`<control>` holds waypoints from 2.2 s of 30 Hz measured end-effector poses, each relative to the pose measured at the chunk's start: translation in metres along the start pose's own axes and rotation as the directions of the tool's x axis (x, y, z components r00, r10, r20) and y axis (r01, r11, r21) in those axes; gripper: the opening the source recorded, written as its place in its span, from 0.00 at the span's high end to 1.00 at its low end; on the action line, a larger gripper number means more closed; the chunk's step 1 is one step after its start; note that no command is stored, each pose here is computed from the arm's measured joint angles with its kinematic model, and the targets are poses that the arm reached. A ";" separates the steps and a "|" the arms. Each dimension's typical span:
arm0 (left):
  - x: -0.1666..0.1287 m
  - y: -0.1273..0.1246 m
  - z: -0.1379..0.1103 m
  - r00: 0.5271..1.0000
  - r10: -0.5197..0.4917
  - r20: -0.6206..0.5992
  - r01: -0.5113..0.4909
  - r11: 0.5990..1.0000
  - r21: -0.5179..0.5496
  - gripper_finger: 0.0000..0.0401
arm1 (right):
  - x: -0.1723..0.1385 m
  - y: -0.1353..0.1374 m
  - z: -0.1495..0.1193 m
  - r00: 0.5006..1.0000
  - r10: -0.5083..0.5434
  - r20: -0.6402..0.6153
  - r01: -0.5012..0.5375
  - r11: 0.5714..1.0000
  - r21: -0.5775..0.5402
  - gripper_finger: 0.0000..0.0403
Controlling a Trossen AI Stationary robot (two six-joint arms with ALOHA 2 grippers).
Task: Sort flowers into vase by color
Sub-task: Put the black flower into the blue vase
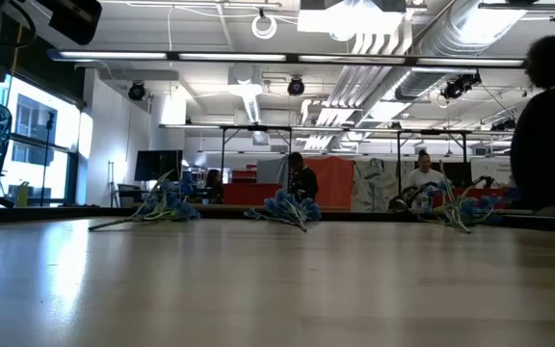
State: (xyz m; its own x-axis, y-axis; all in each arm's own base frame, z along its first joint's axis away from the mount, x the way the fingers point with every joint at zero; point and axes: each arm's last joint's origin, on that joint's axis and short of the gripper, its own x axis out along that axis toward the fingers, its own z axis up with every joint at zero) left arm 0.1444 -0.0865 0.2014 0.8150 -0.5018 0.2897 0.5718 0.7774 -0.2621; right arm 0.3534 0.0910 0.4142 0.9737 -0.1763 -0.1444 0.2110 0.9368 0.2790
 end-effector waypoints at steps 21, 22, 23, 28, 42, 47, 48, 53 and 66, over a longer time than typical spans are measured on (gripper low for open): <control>0.000 0.002 0.001 0.995 0.090 0.031 -0.086 0.989 -0.118 0.72 | 0.000 0.000 0.000 1.000 0.000 -0.002 0.000 1.000 0.007 0.44; 0.000 0.002 0.001 0.995 0.090 0.033 -0.085 0.988 -0.131 0.70 | 0.000 0.000 0.000 1.000 0.000 -0.002 0.000 1.000 0.012 0.44; 0.000 0.002 0.002 0.995 0.090 0.035 -0.084 0.986 -0.146 0.69 | 0.000 0.000 0.000 1.000 0.000 -0.002 0.000 1.000 0.020 0.44; 0.000 0.002 0.002 0.997 0.076 0.034 -0.067 0.975 -0.211 0.62 | 0.000 0.000 0.000 1.000 0.000 -0.003 0.000 1.000 0.026 0.44; 0.027 -0.024 0.013 0.993 -0.071 -0.098 0.077 0.996 0.053 0.58 | 0.000 0.000 0.000 1.000 0.001 0.001 -0.001 0.999 0.046 0.44; 0.030 -0.026 0.021 0.996 -0.064 -0.060 0.066 0.997 0.043 0.58 | 0.000 0.000 0.000 1.000 0.001 0.001 -0.002 0.999 0.046 0.44; 0.031 -0.027 0.024 0.997 -0.068 -0.046 0.070 0.997 0.042 0.58 | 0.000 0.000 0.000 1.000 0.002 0.001 -0.002 0.999 0.046 0.44; 0.036 -0.033 0.045 0.996 -0.088 0.034 0.087 0.996 0.035 0.58 | 0.000 0.000 0.000 1.000 0.002 0.001 -0.002 0.999 0.046 0.44; 0.048 -0.043 0.101 0.994 -0.007 0.111 0.004 1.000 0.029 0.58 | 0.000 0.001 0.001 1.000 0.012 0.007 -0.013 0.999 0.050 0.44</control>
State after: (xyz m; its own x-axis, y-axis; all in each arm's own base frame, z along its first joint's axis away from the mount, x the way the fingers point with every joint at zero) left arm 0.1495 -0.1059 0.3193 0.7956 -0.4622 0.3916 0.5720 0.7860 -0.2345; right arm 0.3534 0.0914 0.4154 0.9768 -0.1666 -0.1347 0.2026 0.9227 0.3280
